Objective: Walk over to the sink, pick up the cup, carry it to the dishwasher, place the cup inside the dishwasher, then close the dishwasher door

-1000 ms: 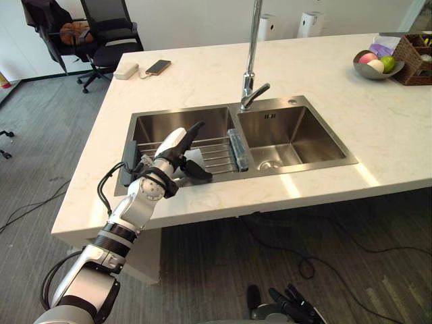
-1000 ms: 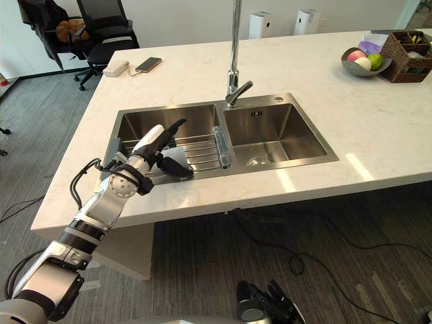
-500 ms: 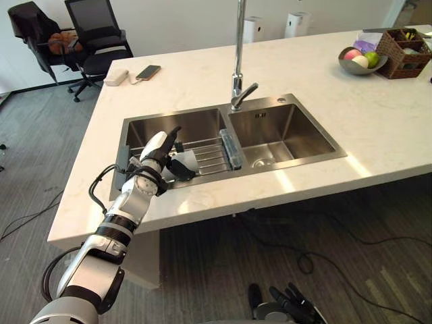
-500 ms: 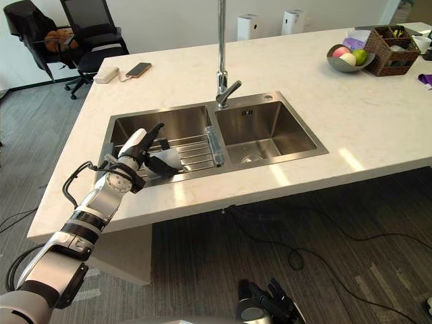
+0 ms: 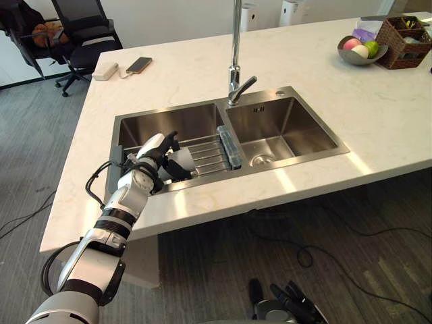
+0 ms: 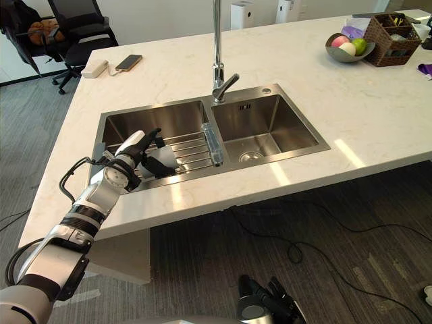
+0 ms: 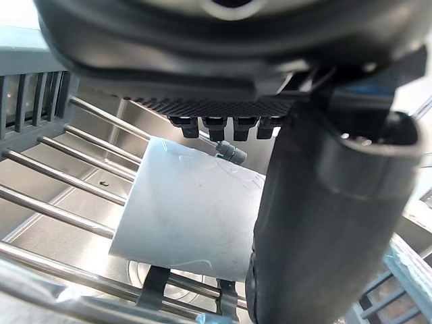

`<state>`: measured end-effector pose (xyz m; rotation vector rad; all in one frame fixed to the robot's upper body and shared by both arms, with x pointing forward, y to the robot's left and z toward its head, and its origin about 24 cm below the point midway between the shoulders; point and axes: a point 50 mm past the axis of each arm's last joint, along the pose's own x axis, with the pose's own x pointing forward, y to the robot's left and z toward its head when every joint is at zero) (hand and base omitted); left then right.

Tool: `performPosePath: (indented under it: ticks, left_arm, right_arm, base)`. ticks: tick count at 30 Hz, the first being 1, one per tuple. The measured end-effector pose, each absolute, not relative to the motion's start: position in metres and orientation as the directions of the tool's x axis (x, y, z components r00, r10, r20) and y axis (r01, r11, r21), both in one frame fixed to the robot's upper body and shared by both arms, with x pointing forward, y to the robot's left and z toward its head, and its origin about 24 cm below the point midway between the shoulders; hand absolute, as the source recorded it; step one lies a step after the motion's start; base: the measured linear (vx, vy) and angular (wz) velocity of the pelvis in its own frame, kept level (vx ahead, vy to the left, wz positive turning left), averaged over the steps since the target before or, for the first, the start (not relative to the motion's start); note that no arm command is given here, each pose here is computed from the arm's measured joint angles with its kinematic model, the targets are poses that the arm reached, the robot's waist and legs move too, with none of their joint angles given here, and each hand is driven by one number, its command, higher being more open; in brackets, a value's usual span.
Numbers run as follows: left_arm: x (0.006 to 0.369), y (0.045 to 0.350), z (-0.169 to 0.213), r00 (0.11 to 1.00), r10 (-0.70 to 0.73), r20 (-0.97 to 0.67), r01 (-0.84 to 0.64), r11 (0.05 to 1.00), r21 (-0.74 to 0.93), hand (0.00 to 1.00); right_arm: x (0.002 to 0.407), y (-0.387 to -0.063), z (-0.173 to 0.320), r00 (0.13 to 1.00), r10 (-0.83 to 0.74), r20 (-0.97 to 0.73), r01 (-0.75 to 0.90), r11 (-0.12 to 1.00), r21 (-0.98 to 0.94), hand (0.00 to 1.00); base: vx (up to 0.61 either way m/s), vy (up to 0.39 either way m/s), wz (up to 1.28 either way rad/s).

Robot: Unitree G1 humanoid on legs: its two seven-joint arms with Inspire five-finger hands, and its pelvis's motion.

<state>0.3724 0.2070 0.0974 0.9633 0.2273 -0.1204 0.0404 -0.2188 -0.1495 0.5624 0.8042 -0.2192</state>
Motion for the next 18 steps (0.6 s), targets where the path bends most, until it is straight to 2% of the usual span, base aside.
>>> performPosePath:
  ticks: [11, 18]
  left_arm:
    - [0.3744, 0.2140, 0.1020, 0.965, 0.004, -0.264, 0.215, 0.565, 0.796, 1.00]
    - [0.3756, 0.2146, 0.1060, 0.947, -0.029, -0.321, 0.282, 0.556, 0.782, 1.00]
  right_arm:
    - [0.0407, -0.2218, -0.1490, 0.679, 0.016, -0.734, 0.405, 0.826, 0.392, 1.00]
    - [0.0414, -0.2223, -0.1494, 0.671, 0.025, -0.741, 0.404, 0.826, 0.394, 1.00]
  base:
    - [-0.04, -0.019, -0.01]
    - [-0.01, -0.002, 0.01]
